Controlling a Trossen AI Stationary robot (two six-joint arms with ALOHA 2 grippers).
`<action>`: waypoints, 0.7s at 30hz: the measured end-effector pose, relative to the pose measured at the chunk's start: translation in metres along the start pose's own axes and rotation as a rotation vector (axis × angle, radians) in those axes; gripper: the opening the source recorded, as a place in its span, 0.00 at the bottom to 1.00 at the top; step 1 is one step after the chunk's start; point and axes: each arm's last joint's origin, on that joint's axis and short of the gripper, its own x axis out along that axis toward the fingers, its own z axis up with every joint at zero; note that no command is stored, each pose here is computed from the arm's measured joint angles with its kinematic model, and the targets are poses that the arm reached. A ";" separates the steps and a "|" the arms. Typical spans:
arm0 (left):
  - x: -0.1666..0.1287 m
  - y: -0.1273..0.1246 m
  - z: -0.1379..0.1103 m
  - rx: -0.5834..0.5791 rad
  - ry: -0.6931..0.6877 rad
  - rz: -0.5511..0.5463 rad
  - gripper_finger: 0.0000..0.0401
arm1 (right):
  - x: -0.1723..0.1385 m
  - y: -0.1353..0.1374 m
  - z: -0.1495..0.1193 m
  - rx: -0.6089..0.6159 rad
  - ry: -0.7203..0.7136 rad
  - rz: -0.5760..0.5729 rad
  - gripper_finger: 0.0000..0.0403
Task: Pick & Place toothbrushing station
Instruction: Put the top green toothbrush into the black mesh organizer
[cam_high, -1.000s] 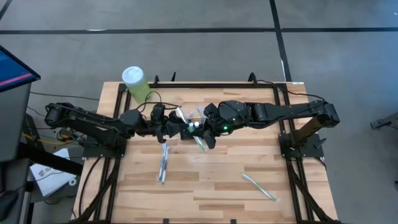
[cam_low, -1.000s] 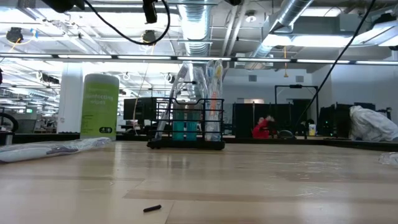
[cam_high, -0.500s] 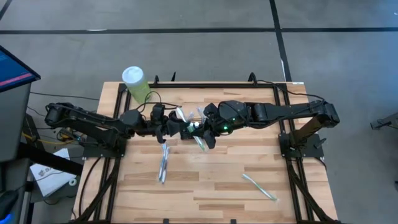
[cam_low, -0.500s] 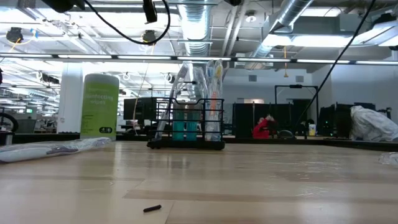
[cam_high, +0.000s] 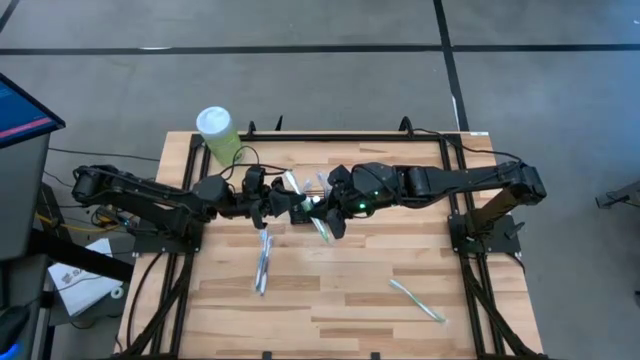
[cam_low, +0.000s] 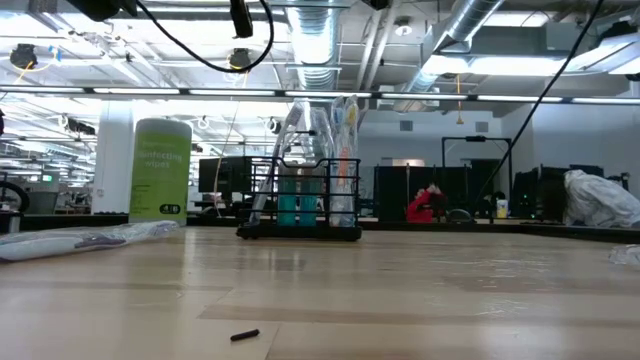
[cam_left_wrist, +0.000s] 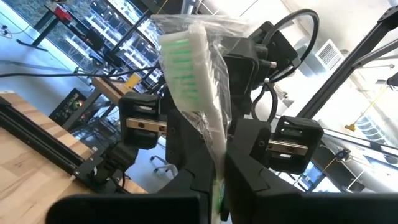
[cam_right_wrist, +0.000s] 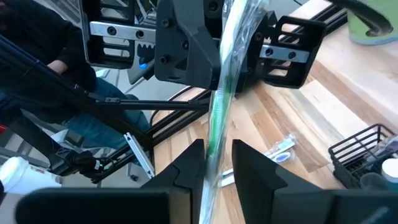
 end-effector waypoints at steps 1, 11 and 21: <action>0.000 0.000 0.000 -0.001 0.001 -0.001 0.03 | 0.000 0.000 0.000 -0.004 -0.002 0.000 0.19; 0.000 -0.003 -0.004 -0.012 0.025 -0.016 0.02 | -0.003 0.002 0.001 -0.015 -0.011 0.007 0.47; -0.001 0.000 -0.007 -0.024 0.062 0.019 0.02 | -0.025 0.005 0.009 -0.016 -0.032 0.029 0.70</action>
